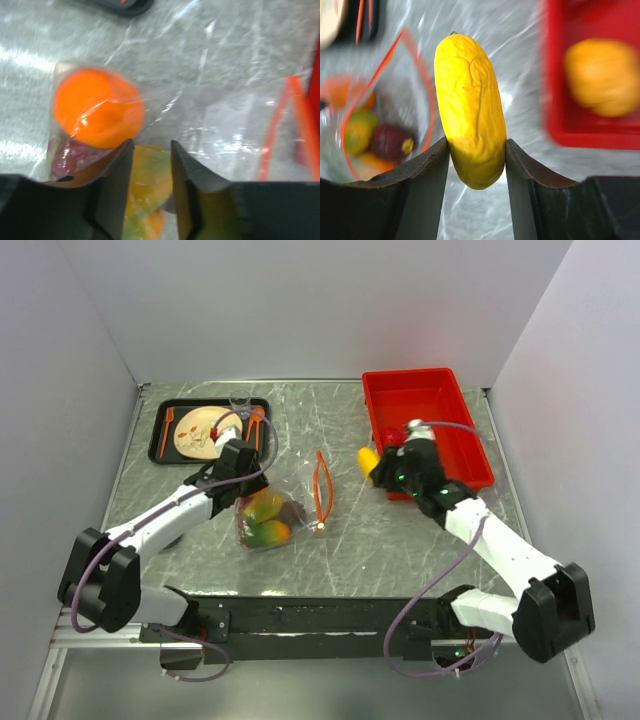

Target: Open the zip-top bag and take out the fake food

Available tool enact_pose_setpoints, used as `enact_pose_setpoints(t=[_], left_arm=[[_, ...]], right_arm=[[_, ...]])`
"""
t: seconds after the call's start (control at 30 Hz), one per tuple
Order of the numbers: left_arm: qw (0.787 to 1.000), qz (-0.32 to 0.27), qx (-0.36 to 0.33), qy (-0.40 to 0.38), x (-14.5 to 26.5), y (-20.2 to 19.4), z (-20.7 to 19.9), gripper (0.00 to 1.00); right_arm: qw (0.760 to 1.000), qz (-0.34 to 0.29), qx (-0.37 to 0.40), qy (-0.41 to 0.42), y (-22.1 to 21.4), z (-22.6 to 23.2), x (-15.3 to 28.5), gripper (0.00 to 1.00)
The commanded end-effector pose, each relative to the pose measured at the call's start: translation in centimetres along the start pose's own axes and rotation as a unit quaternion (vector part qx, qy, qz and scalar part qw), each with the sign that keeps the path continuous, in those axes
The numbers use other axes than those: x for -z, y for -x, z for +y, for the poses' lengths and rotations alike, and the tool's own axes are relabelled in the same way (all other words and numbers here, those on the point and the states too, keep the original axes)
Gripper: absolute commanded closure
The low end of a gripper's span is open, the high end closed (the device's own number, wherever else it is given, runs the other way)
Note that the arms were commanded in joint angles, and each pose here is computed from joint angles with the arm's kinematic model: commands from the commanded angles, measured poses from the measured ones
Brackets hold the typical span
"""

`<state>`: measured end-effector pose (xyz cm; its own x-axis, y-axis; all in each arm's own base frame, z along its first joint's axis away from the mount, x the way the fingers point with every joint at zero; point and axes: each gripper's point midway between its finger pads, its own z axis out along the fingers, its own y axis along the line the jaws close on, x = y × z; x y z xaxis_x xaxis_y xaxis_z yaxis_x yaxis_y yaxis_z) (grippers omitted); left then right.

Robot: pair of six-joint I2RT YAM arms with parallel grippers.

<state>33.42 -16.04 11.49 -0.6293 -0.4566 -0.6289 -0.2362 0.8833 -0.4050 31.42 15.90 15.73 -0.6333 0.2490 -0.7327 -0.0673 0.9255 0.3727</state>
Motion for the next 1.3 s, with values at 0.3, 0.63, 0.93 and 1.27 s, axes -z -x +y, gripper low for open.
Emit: enact_pose_setpoints(t=[0.3,0.63,0.93,1.27], left_arm=[[0.983,-0.033,-0.173,-0.056,4.4,3.6,-11.0,0.29],[0.935,-0.025,-0.347,0.069,1.6,-1.5,-13.0,0.28],[0.934,-0.051,-0.341,0.095,1.7,-1.7,-12.2,0.71],[0.961,-0.033,-0.274,0.014,3.4,-3.3,-12.4,0.90]], right_arm=[[0.972,-0.085,-0.138,-0.173,8.5,-13.2,-1.3,0.60],[0.963,-0.046,-0.166,-0.207,8.6,-17.6,-4.6,0.29],[0.983,-0.059,-0.135,-0.106,10.0,-10.9,-2.8,0.23],[0.975,-0.006,-0.092,0.203,3.6,9.8,-2.1,0.43]])
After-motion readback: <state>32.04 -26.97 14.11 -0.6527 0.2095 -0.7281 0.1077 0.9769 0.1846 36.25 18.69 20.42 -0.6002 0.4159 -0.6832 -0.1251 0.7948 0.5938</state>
